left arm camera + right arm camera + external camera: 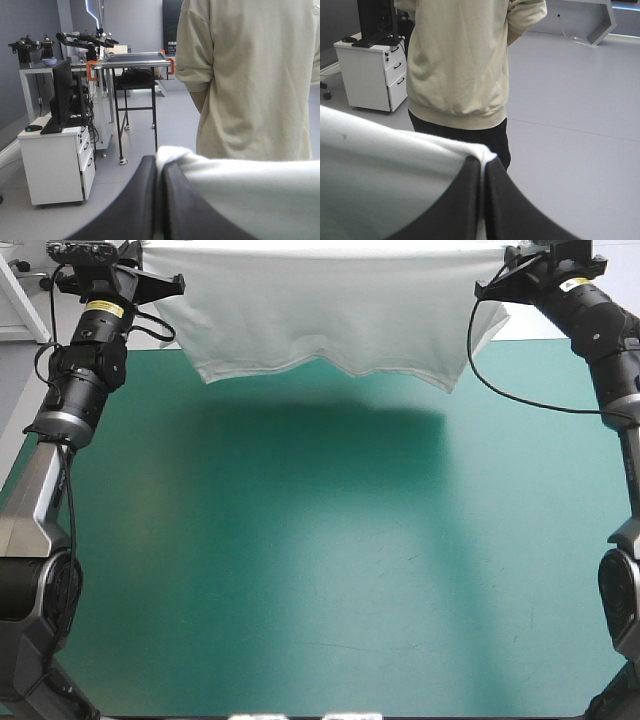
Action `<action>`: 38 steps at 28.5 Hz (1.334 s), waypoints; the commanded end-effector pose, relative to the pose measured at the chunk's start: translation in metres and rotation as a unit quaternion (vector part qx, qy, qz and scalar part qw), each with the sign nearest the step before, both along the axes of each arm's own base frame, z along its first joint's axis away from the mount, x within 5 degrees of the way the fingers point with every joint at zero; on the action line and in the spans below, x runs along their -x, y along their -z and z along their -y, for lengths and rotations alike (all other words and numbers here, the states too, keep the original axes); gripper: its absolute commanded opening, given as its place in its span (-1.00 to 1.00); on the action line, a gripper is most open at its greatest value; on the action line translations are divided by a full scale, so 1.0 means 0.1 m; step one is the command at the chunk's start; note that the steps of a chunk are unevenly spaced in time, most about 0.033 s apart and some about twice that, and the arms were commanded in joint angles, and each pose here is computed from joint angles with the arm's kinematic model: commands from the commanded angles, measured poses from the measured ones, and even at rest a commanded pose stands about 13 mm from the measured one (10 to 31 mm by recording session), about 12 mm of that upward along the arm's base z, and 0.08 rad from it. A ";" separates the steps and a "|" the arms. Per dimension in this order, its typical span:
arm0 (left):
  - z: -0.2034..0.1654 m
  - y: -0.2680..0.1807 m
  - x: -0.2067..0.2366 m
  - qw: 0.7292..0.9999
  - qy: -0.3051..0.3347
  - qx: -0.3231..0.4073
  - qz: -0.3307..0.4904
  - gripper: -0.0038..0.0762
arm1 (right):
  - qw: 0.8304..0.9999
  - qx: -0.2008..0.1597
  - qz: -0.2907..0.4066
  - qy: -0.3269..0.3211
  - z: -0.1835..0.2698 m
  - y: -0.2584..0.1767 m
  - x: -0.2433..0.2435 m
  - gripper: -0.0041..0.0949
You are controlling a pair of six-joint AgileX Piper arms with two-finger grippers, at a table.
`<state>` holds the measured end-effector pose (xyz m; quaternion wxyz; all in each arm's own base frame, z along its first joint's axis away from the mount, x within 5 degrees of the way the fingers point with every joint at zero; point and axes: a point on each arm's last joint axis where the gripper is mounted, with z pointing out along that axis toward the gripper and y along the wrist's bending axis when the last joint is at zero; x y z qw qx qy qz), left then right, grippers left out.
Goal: Fold the cloth
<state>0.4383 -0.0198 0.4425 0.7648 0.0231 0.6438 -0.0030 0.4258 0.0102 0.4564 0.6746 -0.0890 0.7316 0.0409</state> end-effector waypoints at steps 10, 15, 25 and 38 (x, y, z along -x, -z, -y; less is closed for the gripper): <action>-0.02 0.83 -0.02 0.992 0.000 0.031 -0.126 -0.93 | 0.992 0.003 -0.105 -0.063 -0.12 0.65 -0.14 -0.95; -0.01 1.14 0.19 0.963 0.003 0.016 -0.268 -0.93 | 0.976 -0.014 -0.197 -0.092 -0.16 0.85 0.01 -0.95; -0.04 1.42 0.60 0.868 0.024 -0.068 -0.491 -0.93 | 0.937 0.001 -0.336 -0.096 -0.15 1.20 0.50 -0.95; -0.05 1.61 0.96 0.735 0.056 -0.099 -0.668 -0.93 | 0.858 0.026 -0.507 -0.081 -0.09 1.80 1.17 -0.95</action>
